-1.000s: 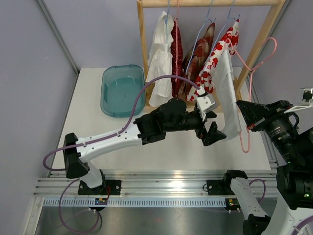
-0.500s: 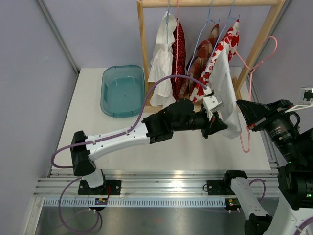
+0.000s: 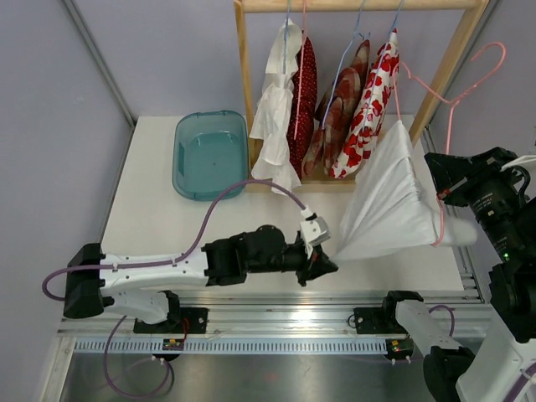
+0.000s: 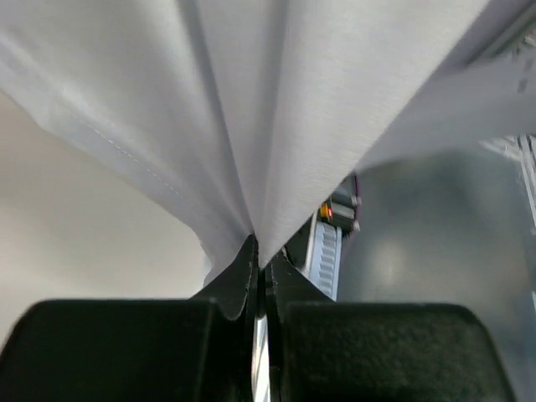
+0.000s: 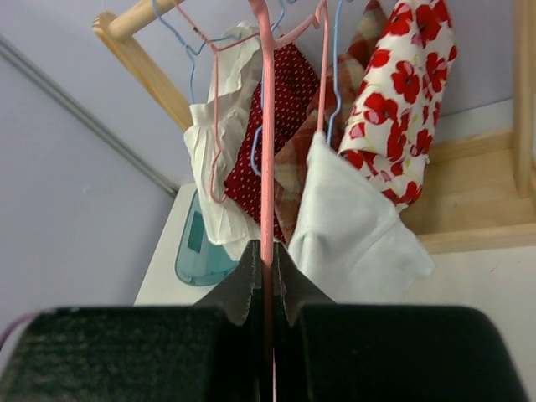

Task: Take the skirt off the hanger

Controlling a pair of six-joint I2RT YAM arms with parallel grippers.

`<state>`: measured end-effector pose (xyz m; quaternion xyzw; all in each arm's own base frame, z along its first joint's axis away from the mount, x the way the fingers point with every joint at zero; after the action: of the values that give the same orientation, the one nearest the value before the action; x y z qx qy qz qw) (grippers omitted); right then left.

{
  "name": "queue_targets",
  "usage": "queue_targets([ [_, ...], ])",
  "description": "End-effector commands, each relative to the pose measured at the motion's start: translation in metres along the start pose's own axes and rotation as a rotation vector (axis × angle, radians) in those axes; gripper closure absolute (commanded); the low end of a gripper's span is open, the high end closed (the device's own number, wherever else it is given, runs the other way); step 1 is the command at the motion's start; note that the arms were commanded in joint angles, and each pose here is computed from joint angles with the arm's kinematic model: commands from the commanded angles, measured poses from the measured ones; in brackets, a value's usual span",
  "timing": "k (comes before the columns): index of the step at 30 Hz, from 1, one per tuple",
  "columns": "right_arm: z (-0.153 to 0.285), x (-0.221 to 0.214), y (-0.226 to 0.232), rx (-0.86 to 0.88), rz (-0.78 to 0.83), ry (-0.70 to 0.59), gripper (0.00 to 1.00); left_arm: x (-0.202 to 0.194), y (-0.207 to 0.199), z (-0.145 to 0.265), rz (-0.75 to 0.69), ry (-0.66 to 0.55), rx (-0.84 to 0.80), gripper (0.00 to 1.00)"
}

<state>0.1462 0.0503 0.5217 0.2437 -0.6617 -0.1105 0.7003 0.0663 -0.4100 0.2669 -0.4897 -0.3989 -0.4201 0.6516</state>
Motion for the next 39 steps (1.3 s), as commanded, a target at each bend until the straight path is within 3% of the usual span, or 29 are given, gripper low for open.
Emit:
queue_targets([
  [1, -0.005, 0.06, -0.001, -0.075, 0.103, -0.228, 1.0, -0.068, 0.003, 0.018, 0.111, 0.127, 0.068, 1.0],
  [2, -0.004, 0.064, -0.002, -0.085, 0.107, -0.242, 1.0, -0.091, 0.006, 0.025, 0.124, 0.163, 0.083, 1.0],
  [9, -0.034, 0.063, -0.016, -0.131, 0.103, -0.208, 1.0, -0.148, 0.008, 0.057, 0.205, 0.227, 0.148, 1.0],
  [18, -0.114, 0.048, -0.044, -0.166, 0.086, -0.114, 1.0, -0.153, 0.02, 0.057, 0.214, 0.192, 0.216, 1.0],
  [22, -0.157, 0.049, -0.054, -0.168, 0.086, -0.097, 1.0, -0.175, 0.03, 0.052, 0.228, 0.216, 0.249, 1.0],
  [33, -0.264, 0.061, -0.085, -0.172, 0.075, -0.146, 1.0, -0.185, 0.04, 0.046, 0.249, 0.205, 0.301, 1.0],
  [39, -0.298, 0.064, -0.094, -0.157, 0.05, -0.162, 1.0, -0.187, 0.049, 0.051, 0.276, 0.18, 0.331, 1.0],
])
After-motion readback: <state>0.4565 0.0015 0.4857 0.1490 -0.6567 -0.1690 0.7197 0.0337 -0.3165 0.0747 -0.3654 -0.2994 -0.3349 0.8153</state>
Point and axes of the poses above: each gripper's point midway between its finger pads, its own z axis back along the fingers, its own y axis along the line the jaws close on, x = y × z, the point moved 2 cm from there along z, back along the fingers
